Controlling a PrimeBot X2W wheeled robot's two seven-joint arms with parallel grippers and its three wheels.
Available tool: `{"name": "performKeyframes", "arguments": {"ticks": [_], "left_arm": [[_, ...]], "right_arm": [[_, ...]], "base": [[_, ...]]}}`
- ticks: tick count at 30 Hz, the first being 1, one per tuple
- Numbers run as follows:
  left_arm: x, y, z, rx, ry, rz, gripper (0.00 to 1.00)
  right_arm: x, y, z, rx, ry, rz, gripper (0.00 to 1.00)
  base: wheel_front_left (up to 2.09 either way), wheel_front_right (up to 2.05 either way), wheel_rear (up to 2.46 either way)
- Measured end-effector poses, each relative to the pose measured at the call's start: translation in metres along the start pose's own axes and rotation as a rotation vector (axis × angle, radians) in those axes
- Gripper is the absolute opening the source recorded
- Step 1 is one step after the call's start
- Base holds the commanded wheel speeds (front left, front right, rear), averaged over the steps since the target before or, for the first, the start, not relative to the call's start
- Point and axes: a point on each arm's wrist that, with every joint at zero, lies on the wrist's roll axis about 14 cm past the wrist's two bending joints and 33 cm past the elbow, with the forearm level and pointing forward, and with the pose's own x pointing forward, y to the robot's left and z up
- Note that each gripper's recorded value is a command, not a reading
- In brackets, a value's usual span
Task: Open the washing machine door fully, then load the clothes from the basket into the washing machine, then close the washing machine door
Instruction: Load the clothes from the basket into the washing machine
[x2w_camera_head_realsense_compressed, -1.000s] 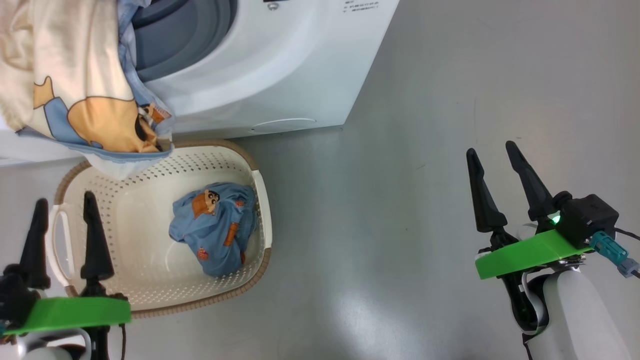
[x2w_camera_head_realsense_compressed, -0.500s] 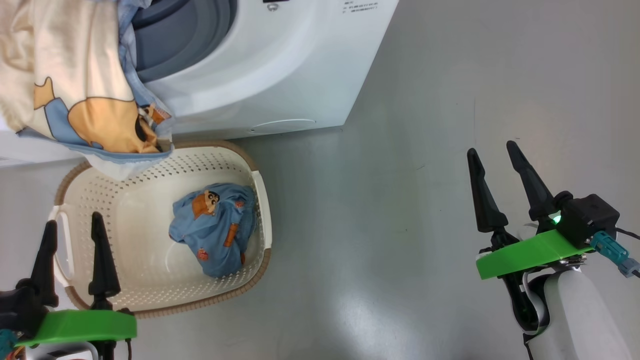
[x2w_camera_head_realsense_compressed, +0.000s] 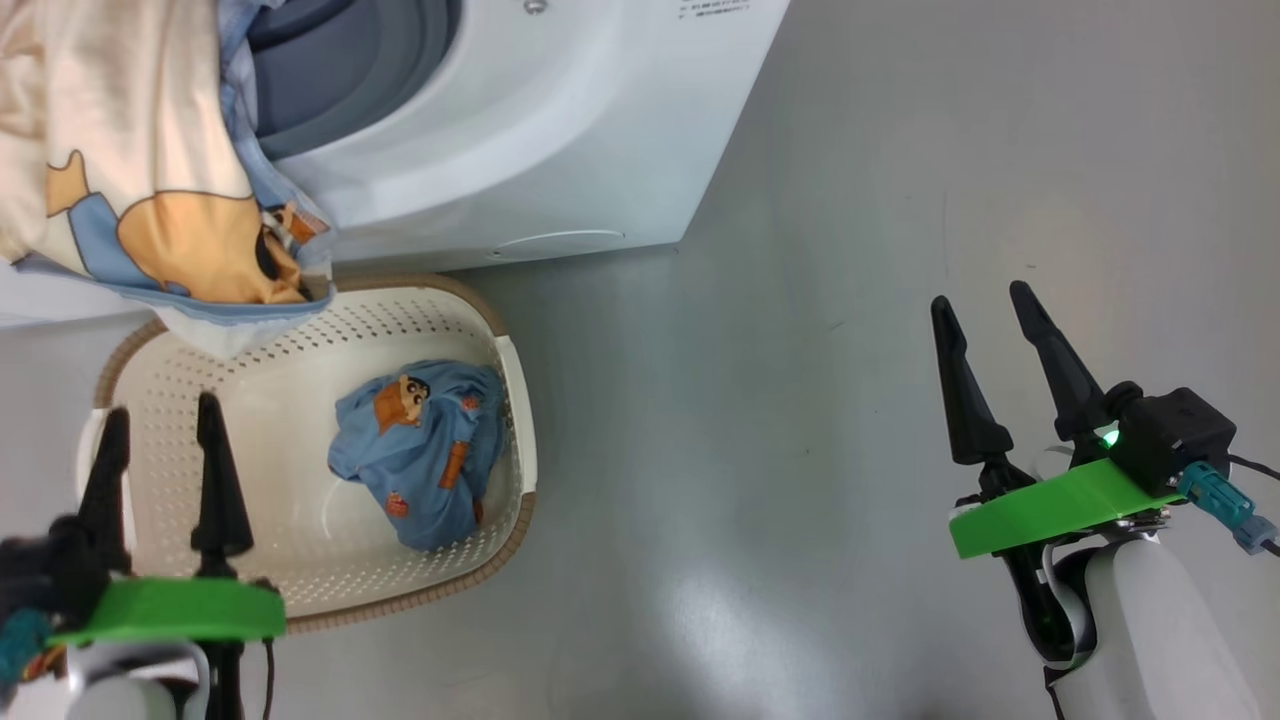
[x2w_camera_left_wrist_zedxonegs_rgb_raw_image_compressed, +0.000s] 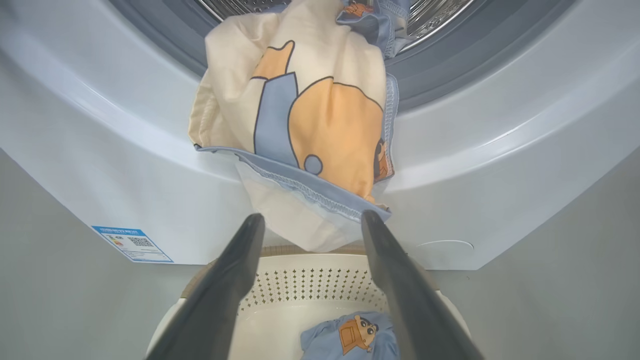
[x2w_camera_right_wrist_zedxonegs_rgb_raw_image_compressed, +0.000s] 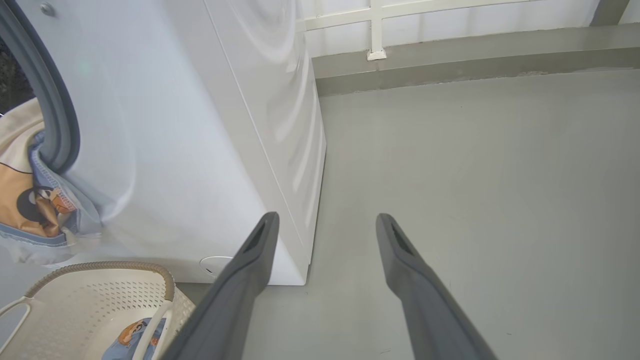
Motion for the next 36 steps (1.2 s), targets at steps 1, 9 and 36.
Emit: {"name": "performKeyframes", "arguments": {"ticks": [1, 9, 36], "left_arm": [[0.004, -0.002, -0.001, -0.003, 0.0, -0.007, 1.0], [0.033, -0.018, -0.012, -0.016, 0.024, -0.057, 1.0], [0.133, -0.043, -0.031, -0.178, 0.041, -0.096, 0.0]], "right_arm": [[0.0, 0.0, -0.001, 0.0, 0.003, -0.001, 1.0], [0.0, -0.005, -0.01, -0.003, 0.023, -0.011, 1.0], [0.003, -0.031, -0.049, -0.014, 0.108, -0.076, 1.0]], "base": [[0.0, 0.0, 0.0], [0.0, 0.0, 0.0], [0.0, 0.0, 0.0]]}}
